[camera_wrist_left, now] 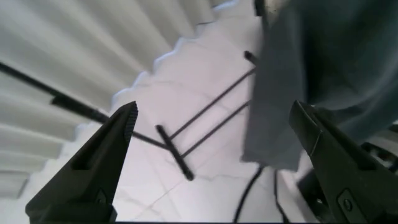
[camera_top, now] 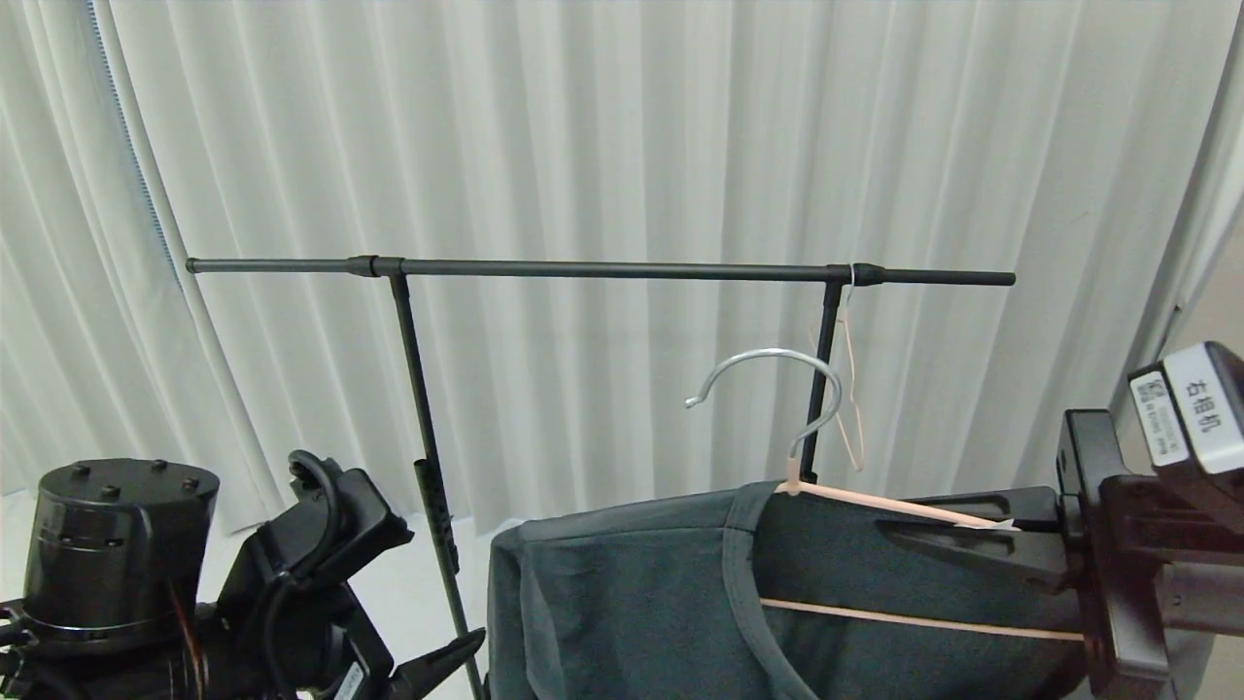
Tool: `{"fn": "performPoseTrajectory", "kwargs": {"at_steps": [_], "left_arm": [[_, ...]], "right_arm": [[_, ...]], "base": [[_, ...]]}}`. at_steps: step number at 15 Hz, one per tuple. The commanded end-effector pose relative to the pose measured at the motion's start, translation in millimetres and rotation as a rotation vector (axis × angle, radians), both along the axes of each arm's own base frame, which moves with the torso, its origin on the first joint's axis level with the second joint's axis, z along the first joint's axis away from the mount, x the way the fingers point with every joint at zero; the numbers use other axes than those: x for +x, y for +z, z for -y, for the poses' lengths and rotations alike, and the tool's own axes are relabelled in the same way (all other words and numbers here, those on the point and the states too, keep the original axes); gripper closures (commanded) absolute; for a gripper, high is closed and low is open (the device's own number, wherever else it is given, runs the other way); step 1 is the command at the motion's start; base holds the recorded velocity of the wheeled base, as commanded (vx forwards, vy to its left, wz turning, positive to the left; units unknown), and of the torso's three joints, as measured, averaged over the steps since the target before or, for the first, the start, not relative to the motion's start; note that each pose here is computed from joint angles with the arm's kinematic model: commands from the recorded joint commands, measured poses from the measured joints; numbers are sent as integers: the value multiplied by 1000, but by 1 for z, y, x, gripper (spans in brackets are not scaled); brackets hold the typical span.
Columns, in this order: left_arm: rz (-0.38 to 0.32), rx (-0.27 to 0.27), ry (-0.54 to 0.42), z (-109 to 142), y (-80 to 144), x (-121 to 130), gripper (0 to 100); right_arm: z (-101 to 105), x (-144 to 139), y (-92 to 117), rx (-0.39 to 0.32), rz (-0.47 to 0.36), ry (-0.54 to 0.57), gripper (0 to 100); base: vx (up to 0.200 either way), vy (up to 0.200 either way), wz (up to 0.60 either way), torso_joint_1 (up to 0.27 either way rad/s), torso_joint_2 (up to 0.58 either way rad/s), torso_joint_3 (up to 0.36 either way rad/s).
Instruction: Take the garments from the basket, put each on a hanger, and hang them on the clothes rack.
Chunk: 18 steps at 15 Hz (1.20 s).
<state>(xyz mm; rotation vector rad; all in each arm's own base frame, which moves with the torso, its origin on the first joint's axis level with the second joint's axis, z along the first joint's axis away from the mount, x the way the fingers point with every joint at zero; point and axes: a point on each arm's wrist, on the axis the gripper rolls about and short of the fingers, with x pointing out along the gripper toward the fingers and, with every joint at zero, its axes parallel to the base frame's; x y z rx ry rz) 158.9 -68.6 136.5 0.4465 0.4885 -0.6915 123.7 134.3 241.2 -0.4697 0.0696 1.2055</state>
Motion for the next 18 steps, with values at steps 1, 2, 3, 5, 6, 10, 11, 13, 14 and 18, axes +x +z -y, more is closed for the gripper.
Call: {"fn": "performPoseTrajectory", "kwargs": {"at_steps": [1,2,3,5,6,10,11,13,14,18], "left_arm": [[-31,-27,-52,2,-3,2,0],[-36,-29,-57,3,-4,3,0],[-43,-27,-52,2,-5,4,0],[-41,-27,-32,0,-6,8,0],[-36,-30,-21,-1,-7,10,0],[-30,-33,-17,-1,-7,11,100],[-29,-33,-17,-1,-7,11,100],[6,-45,2,-5,0,10,100],[20,-49,4,-6,3,8,100],[78,-134,106,-20,21,1,100]], "right_arm": [[0,-1,2,7,8,4,100],[-2,-3,5,14,12,16,100],[-4,-5,7,20,18,33,100],[-6,-7,11,28,26,47,100],[-6,-7,11,30,28,50,100],[-1,-10,13,36,35,39,100],[0,-10,12,45,7,22,100],[3,-10,11,60,-32,-35,100],[4,-10,11,61,-35,-52,100],[9,-10,7,55,-48,-77,100]], "base": [[0,0,0,0,0,0],[0,0,0,0,0,0],[0,0,0,0,0,0],[0,0,0,0,0,0],[0,0,0,0,0,0],[0,0,0,0,0,0],[0,0,0,0,0,0],[0,0,0,0,0,0],[0,0,0,0,0,0],[0,0,0,0,0,0]]}}
